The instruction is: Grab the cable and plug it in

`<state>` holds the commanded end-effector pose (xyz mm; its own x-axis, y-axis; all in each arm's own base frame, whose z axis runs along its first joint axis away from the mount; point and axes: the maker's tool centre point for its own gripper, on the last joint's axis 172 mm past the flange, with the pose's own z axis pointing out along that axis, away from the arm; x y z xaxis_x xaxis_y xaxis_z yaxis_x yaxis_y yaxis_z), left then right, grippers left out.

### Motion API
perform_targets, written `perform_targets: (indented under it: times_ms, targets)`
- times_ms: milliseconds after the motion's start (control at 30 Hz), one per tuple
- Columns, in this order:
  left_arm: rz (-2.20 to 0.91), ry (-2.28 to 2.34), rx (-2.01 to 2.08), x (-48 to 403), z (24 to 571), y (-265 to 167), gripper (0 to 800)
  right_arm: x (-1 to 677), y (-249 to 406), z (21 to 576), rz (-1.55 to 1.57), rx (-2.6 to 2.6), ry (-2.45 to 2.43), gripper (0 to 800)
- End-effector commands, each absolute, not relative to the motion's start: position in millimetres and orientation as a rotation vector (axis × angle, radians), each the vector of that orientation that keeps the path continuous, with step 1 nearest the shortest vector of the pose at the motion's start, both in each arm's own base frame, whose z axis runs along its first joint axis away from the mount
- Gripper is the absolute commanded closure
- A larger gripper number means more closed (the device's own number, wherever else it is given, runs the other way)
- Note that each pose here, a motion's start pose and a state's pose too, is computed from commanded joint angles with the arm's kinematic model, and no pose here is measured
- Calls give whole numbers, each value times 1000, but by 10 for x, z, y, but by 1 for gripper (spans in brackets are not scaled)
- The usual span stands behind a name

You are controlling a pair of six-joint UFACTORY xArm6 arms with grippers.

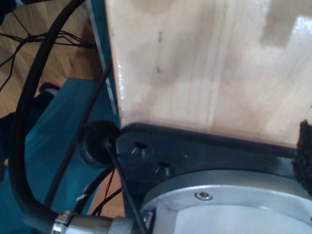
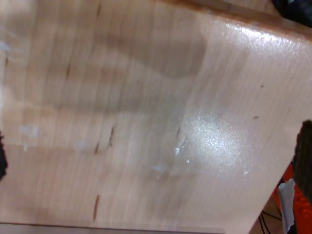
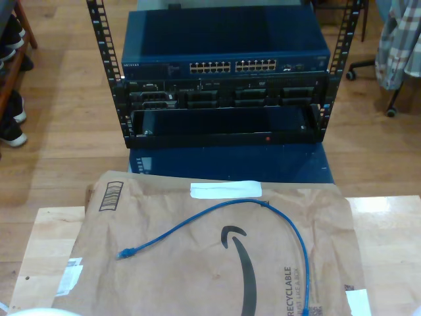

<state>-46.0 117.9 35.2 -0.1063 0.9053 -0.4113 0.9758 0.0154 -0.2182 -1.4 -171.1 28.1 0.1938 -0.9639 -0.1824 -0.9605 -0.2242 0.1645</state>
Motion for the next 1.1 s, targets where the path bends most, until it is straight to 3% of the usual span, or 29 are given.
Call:
perform_targets:
  times_ms: [1100]
  targets:
    - [-680,2121,1989,-460,352,1179,1,-14,-1711,281,-387,2417,-1948,0]
